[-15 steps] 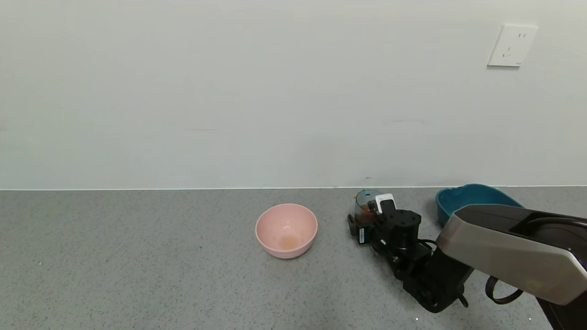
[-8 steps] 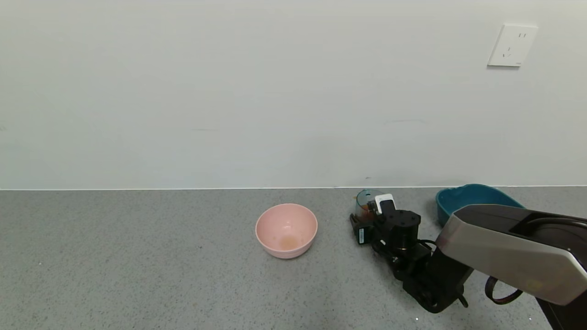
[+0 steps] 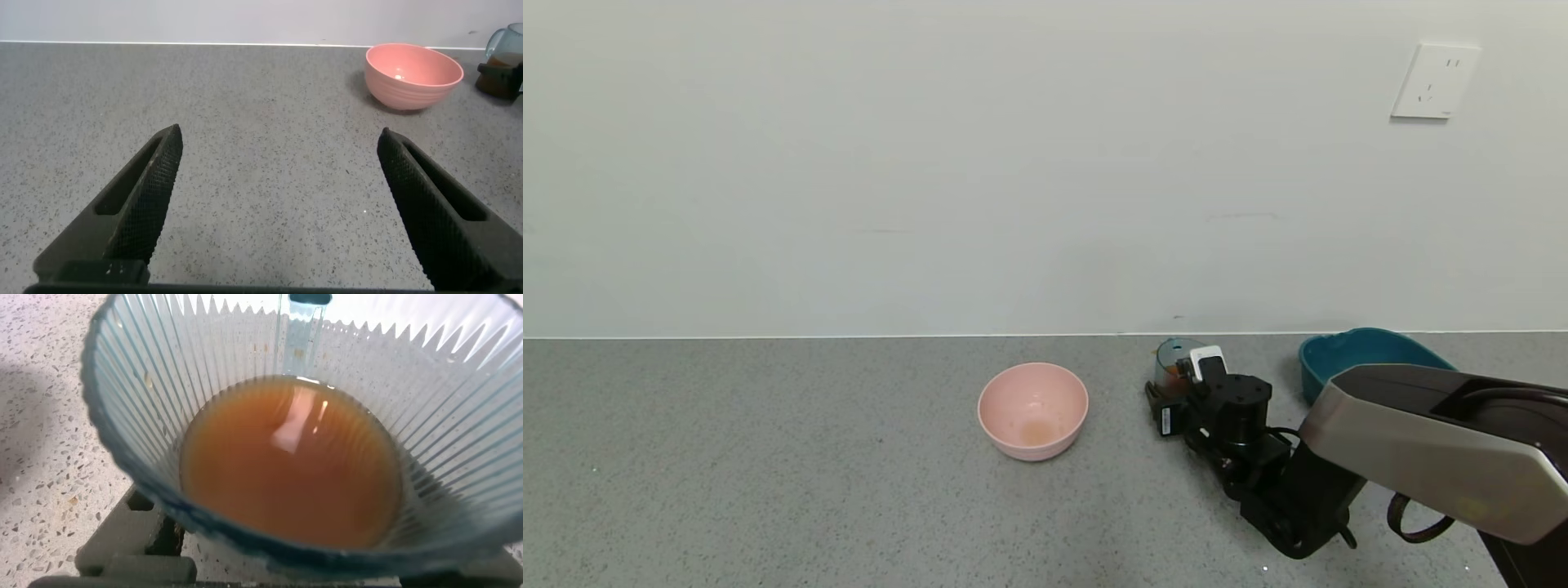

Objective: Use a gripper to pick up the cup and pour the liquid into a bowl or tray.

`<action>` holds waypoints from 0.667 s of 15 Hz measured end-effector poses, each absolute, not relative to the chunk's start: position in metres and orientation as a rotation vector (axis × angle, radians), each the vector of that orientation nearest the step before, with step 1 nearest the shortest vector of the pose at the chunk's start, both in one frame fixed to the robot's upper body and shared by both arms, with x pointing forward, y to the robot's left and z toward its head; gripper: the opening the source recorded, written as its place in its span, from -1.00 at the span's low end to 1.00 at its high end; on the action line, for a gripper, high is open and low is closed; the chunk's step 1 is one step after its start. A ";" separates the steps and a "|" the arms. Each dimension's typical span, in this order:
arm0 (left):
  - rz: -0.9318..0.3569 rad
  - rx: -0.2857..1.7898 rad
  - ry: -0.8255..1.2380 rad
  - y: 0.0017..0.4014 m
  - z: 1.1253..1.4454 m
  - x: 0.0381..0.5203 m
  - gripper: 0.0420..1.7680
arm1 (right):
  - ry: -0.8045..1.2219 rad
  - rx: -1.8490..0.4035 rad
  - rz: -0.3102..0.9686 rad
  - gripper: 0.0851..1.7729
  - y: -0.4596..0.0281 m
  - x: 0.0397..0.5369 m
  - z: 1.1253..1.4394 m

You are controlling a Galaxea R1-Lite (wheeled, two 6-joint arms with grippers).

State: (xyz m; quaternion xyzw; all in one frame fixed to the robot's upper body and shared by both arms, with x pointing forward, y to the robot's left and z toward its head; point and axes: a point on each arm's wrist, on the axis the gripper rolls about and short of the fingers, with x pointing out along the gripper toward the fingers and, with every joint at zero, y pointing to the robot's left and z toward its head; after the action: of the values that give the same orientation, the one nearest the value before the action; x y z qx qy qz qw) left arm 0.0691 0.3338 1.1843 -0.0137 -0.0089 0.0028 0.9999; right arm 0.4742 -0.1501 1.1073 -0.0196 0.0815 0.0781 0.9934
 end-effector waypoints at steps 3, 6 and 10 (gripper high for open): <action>0.006 -0.027 -0.018 0.334 1.184 0.069 0.94 | 0.155 -0.041 0.157 0.52 -0.151 0.474 1.114; 0.005 -0.027 -0.018 0.334 1.184 0.069 0.94 | 0.168 -0.049 0.157 0.52 -0.155 0.473 1.129; 0.005 -0.027 -0.018 0.334 1.184 0.069 0.94 | 0.146 -0.041 0.153 0.52 -0.167 0.474 1.166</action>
State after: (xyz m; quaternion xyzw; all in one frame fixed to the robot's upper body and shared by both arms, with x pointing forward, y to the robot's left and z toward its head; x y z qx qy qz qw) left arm 0.0691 0.3338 1.1843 -0.0135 -0.0091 0.0025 0.9999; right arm 0.4736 -0.1671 1.1656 -0.0206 0.0726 0.0764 0.9942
